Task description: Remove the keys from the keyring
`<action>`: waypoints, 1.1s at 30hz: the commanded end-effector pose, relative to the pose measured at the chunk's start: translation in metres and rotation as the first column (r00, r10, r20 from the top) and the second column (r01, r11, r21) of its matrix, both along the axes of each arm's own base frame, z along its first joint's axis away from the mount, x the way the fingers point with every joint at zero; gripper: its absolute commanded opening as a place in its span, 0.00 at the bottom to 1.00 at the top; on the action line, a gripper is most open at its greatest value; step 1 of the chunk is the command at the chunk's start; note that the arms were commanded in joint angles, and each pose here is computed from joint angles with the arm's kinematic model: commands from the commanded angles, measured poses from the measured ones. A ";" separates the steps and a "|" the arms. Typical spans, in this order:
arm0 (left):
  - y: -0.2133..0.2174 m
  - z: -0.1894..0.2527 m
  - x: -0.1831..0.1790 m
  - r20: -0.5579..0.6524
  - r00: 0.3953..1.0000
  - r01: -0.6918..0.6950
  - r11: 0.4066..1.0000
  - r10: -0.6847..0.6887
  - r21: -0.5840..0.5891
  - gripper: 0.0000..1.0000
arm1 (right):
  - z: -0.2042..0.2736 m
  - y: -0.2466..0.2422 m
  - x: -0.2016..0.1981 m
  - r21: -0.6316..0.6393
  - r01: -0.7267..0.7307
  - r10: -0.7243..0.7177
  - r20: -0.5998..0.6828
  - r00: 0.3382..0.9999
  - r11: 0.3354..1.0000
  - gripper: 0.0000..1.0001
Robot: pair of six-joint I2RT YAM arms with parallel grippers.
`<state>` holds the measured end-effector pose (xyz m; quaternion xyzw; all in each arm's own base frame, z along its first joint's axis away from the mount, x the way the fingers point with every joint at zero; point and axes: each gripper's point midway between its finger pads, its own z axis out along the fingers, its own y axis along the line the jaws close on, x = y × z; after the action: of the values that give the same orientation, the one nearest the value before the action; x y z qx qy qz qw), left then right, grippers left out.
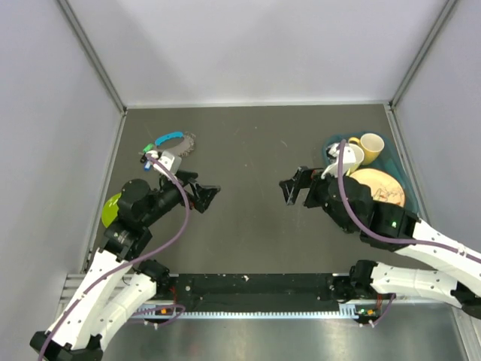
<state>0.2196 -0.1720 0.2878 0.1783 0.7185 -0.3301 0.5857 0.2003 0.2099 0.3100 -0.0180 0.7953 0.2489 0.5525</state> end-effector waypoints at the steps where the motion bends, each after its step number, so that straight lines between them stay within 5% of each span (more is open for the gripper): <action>1: 0.016 0.008 0.015 0.038 0.993 -0.112 0.993 0.111 0.029 0.99 | 0.003 0.001 -0.008 0.038 -0.044 0.043 0.020 0.999 0.998 0.99; 8: 0.044 -0.001 0.040 0.008 0.953 -0.303 0.947 0.304 0.107 0.99 | -0.005 -0.006 -0.013 0.031 -0.059 0.058 0.031 0.998 0.998 0.99; 17: 0.117 -0.025 0.108 -0.116 0.730 -0.610 0.718 0.674 0.334 0.88 | -0.004 -0.011 -0.021 0.062 -0.099 0.096 0.047 0.994 0.993 0.99; 26: 0.175 -0.064 0.195 -0.324 0.537 -0.708 0.625 0.779 0.328 0.68 | -0.007 0.007 -0.038 0.057 -0.251 0.248 0.056 0.967 0.966 0.99; 33: 0.215 -0.128 0.239 -0.454 0.445 -0.688 0.619 0.772 0.378 0.56 | 0.005 0.011 -0.056 0.076 -0.369 0.359 0.117 0.926 0.926 0.98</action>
<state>0.4343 0.0321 0.1662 -0.2066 0.8876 -0.0162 0.4113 0.1580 0.2129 0.2935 -0.1177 0.7722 0.3364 0.5260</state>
